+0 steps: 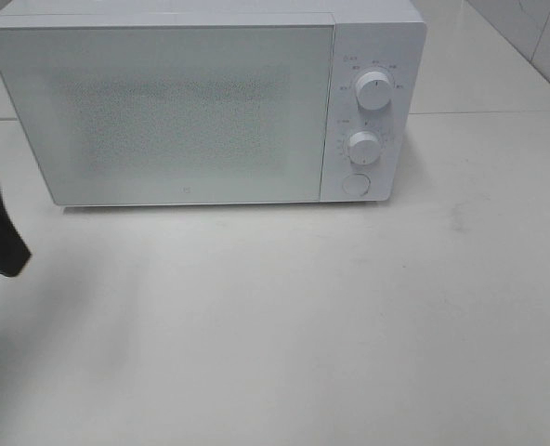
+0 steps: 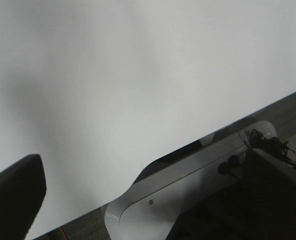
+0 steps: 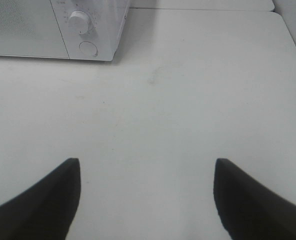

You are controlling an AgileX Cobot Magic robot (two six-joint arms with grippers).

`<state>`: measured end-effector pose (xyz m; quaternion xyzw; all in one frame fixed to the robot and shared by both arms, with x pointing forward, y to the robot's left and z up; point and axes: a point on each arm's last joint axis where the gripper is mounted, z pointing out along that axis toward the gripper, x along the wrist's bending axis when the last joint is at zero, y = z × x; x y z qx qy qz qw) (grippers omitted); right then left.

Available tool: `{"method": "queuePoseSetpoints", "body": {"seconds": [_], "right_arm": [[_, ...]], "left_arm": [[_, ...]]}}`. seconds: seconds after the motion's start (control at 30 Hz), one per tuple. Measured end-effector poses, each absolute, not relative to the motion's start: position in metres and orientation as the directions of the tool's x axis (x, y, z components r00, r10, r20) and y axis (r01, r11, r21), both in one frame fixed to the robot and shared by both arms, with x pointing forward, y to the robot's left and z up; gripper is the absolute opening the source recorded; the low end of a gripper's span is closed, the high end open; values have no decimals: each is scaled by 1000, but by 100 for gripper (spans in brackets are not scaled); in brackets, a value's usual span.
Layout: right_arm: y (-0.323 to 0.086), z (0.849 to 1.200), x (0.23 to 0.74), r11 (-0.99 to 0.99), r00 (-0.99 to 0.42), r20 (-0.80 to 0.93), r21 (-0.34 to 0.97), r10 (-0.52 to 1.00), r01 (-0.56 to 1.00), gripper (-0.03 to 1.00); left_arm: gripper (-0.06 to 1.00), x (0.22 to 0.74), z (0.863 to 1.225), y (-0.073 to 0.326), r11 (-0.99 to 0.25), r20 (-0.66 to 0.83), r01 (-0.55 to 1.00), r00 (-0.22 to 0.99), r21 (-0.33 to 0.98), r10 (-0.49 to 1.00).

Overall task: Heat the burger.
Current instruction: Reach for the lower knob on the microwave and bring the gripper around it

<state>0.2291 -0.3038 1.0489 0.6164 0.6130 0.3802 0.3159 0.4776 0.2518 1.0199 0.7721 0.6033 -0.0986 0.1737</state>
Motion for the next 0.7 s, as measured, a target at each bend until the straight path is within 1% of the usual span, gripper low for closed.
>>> {"method": "queuePoseSetpoints", "body": {"seconds": [0.03, 0.07, 0.1, 0.13, 0.17, 0.23, 0.33, 0.4, 0.7], "right_arm": [[-304, 1049, 229, -49, -41, 81, 855, 996, 515, 72], [-304, 1049, 229, -49, -41, 81, 855, 996, 515, 72], [-304, 1049, 229, -49, -41, 81, 855, 996, 515, 72], [-304, 1049, 229, -49, -41, 81, 855, 996, 515, 72], [-304, 1049, 229, -49, -41, 81, 855, 996, 515, 72], [-304, 1049, 229, -49, -41, 81, 855, 996, 515, 72], [-304, 1049, 229, -49, -41, 81, 855, 996, 515, 72], [-304, 1049, 229, -49, -41, 81, 855, 996, 515, 72], [-304, 1049, 229, -49, -41, 81, 855, 996, 515, 72]], "left_arm": [[99, 475, 1025, 259, -186, -345, 970, 231, 160, 910], [99, 475, 1025, 259, -186, -345, 970, 231, 160, 910], [99, 470, 1035, 273, -114, -311, 977, 168, 183, 935], [99, 468, 1038, 278, -87, -297, 978, 142, 192, 944], [99, 468, 1038, 278, -87, -297, 978, 142, 192, 944], [99, 449, 1052, 293, -14, -226, 972, 69, 236, 972], [99, 443, 1054, 295, -8, -210, 969, 61, 247, 976], [99, 421, 1059, 296, 5, -171, 957, 46, 289, 984], [99, 380, 1061, 294, 6, -156, 929, 56, 371, 986]]}}
